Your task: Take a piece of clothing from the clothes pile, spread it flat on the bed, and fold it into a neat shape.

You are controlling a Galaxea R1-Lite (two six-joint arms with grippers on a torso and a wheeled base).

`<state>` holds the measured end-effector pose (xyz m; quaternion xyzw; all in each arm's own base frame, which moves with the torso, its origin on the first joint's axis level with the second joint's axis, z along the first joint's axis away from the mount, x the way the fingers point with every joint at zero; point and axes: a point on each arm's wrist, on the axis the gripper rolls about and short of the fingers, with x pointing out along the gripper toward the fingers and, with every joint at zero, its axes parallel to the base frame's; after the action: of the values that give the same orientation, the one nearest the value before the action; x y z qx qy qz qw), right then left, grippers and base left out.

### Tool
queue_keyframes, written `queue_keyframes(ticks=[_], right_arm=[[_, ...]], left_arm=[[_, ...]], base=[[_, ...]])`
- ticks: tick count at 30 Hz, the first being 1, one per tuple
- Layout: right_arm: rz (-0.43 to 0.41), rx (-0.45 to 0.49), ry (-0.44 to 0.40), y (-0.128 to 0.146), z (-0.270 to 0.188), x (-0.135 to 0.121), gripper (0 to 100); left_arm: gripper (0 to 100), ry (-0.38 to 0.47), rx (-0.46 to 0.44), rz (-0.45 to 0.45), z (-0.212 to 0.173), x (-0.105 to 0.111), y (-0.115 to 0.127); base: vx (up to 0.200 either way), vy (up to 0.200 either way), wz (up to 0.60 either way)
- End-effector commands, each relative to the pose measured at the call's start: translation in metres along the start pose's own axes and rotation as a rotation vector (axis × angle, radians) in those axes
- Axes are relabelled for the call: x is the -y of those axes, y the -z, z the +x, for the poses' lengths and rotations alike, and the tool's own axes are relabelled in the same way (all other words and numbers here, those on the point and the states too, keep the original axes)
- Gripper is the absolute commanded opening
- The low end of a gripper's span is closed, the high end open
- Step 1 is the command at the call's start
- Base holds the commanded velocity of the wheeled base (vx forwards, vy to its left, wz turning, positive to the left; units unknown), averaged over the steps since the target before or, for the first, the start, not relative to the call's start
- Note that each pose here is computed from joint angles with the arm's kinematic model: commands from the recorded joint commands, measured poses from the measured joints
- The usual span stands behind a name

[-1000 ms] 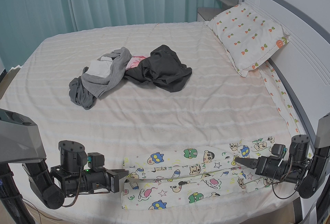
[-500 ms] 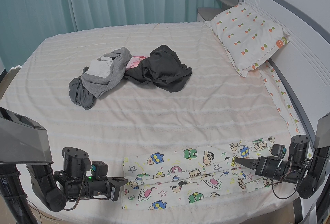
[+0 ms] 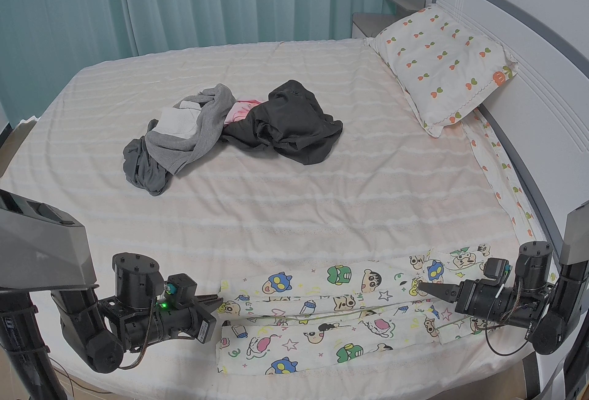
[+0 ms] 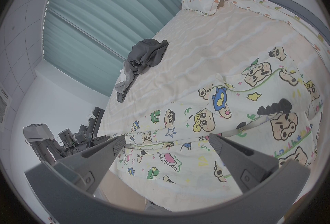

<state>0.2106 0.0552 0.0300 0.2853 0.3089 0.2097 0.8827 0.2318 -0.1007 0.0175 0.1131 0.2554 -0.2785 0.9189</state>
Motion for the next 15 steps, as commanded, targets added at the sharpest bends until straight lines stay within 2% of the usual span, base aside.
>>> queue_keyframes(ticks=[1, 4, 8, 12, 14, 15], right_arm=[[0.001, -0.003, 0.001, 0.0022, -0.0027, 0.0000, 100], [0.001, -0.003, 0.001, 0.0022, -0.0027, 0.0000, 100], [0.001, -0.005, 0.002, 0.0024, -0.0025, 0.0002, 100], [0.000, -0.005, 0.002, 0.0024, -0.0025, 0.0002, 100], [0.000, -0.005, 0.002, 0.0024, -0.0025, 0.0002, 100], [0.002, -0.009, 0.005, 0.0031, -0.0018, 0.0010, 100]], left_arm=[[0, -0.006, 0.032, 0.059, -0.0003, 0.0036, -0.0028], [0, -0.012, 0.056, 0.078, 0.0005, 0.0063, -0.0062], [0, -0.042, 0.063, 0.137, 0.0043, 0.0100, -0.0068], [0, -0.081, 0.108, 0.197, 0.0064, 0.0111, -0.0093], [0, -0.081, 0.108, 0.197, 0.0064, 0.0111, -0.0093], [0, -0.105, 0.138, 0.257, 0.0063, 0.0104, -0.0127]], base=[[0.000, 0.000, 0.00], [0.000, 0.000, 0.00], [0.000, 0.000, 0.00], [0.000, 0.000, 0.00], [0.000, 0.000, 0.00], [0.000, 0.000, 0.00]])
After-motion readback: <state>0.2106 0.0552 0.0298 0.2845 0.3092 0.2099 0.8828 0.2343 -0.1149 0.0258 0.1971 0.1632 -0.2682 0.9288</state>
